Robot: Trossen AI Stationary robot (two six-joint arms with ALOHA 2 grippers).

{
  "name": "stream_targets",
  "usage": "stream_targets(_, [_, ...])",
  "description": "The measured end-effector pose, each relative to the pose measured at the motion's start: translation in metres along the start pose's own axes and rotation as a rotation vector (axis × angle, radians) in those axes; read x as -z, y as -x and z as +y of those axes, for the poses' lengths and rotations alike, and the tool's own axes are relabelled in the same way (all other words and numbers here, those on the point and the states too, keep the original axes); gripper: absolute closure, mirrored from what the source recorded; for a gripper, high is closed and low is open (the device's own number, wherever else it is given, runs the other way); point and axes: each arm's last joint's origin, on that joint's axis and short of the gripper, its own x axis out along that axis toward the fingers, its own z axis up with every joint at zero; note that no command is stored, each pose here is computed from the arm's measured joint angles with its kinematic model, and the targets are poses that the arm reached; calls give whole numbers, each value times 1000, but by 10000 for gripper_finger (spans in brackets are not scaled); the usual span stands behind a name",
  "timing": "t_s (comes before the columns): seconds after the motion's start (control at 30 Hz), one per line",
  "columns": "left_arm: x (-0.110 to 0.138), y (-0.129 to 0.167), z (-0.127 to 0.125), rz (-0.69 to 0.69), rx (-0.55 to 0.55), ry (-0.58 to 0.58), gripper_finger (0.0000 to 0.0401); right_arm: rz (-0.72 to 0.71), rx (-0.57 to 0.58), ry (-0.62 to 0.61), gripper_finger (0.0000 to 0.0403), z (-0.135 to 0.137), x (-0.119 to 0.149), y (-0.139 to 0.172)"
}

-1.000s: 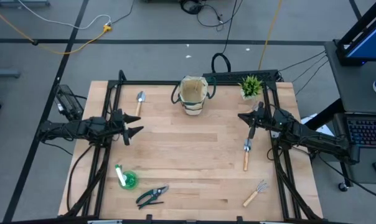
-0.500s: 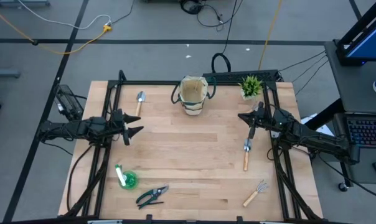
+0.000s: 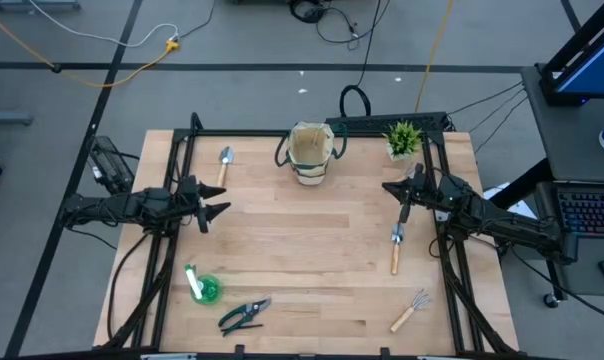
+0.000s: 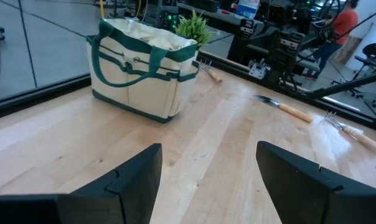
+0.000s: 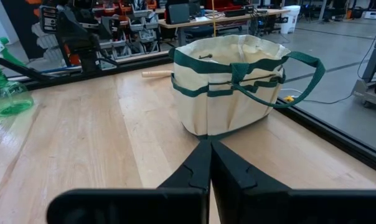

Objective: Pick & Place Garden tools in Gardening bag

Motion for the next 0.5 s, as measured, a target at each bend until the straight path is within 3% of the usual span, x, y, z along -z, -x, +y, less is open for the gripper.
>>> stream_targets(0.2, [-1,0,2,-28,-76,5,135,0,0,11,403,0,0,0])
stream_targets(0.5, [-1,0,2,-30,-80,33,135,0,0,15,403,0,0,0])
